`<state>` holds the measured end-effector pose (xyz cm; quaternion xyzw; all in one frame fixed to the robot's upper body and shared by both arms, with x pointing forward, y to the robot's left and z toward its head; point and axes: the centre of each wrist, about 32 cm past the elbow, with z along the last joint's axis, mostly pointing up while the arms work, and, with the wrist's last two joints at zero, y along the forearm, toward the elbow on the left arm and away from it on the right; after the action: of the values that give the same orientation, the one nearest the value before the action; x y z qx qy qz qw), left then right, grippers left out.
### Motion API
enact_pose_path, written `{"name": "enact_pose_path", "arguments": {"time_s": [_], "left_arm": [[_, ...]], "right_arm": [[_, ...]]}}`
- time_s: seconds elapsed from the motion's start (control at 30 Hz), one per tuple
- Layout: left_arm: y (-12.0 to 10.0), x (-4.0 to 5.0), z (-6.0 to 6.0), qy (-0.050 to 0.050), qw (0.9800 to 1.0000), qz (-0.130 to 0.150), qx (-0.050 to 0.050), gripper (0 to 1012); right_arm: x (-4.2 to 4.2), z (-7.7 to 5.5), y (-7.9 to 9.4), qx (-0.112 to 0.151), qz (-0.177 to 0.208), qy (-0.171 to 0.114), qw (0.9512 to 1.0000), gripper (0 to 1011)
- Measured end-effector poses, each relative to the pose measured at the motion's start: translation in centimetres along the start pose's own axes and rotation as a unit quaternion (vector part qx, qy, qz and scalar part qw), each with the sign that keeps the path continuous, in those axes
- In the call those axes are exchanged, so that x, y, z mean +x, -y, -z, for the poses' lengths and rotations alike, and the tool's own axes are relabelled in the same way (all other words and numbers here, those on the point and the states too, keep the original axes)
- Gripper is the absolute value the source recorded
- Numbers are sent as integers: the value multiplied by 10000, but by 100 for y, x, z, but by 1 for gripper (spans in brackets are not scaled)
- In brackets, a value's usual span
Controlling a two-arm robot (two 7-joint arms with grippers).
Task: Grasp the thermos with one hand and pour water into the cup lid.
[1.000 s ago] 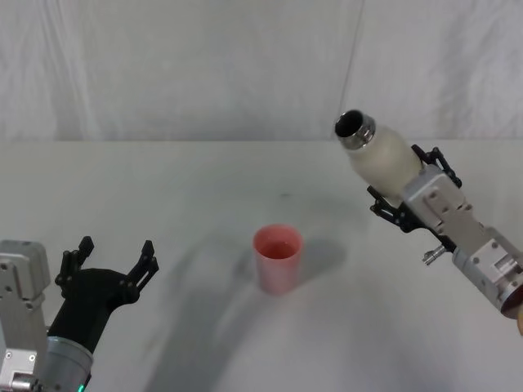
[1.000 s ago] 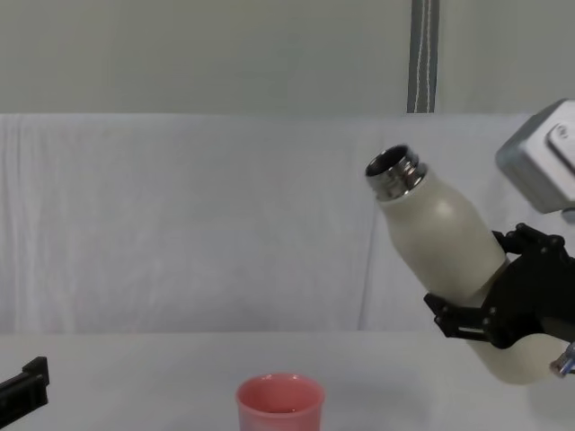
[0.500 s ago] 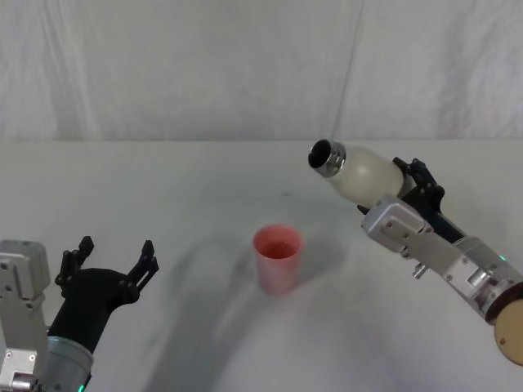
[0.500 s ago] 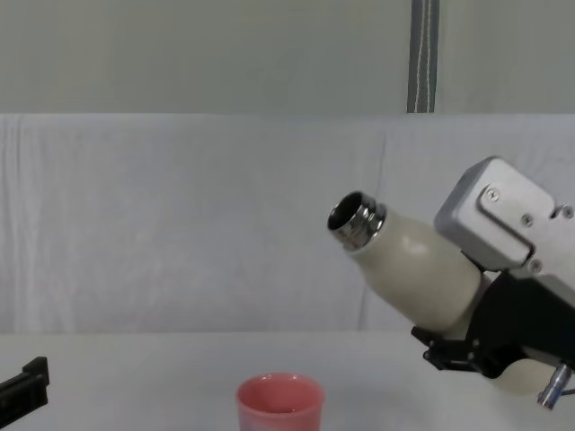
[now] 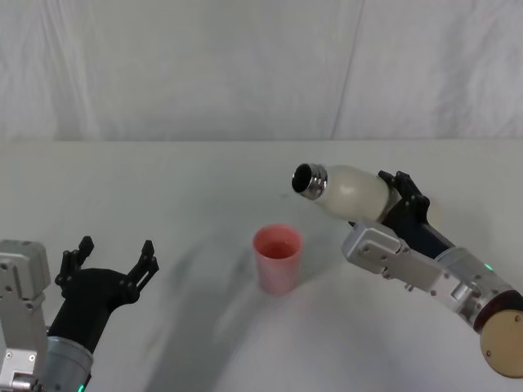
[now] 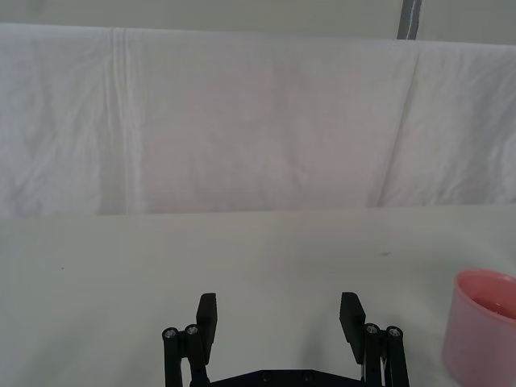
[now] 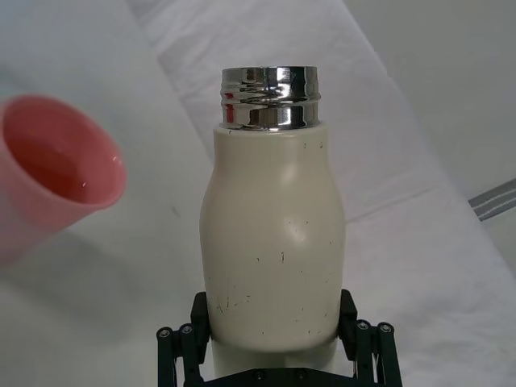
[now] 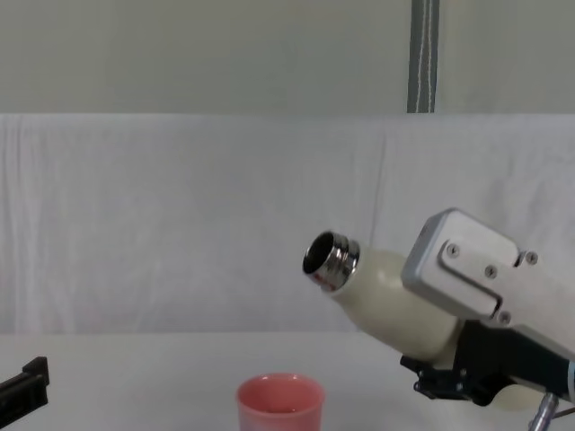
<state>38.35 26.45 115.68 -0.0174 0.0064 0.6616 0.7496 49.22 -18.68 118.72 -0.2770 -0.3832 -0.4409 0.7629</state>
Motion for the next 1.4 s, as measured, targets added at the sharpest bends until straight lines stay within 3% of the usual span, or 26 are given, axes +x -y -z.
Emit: {"name": "enact_pose_path", "arguments": {"time_s": [0.43,0.73,1.4], "left_arm": [[0,0,0,0,10000,0,0,1001],[0,0,0,0,10000,0,0,1001],[0,0,0,0,10000,0,0,1001]], "right_arm": [[-58,-32,-62,-214,-233,555,9980,950],[-72,-51,-74,-296,-316,792,9959,950],[-41,-121,-62,-295,-253,1309,9906,950]]}}
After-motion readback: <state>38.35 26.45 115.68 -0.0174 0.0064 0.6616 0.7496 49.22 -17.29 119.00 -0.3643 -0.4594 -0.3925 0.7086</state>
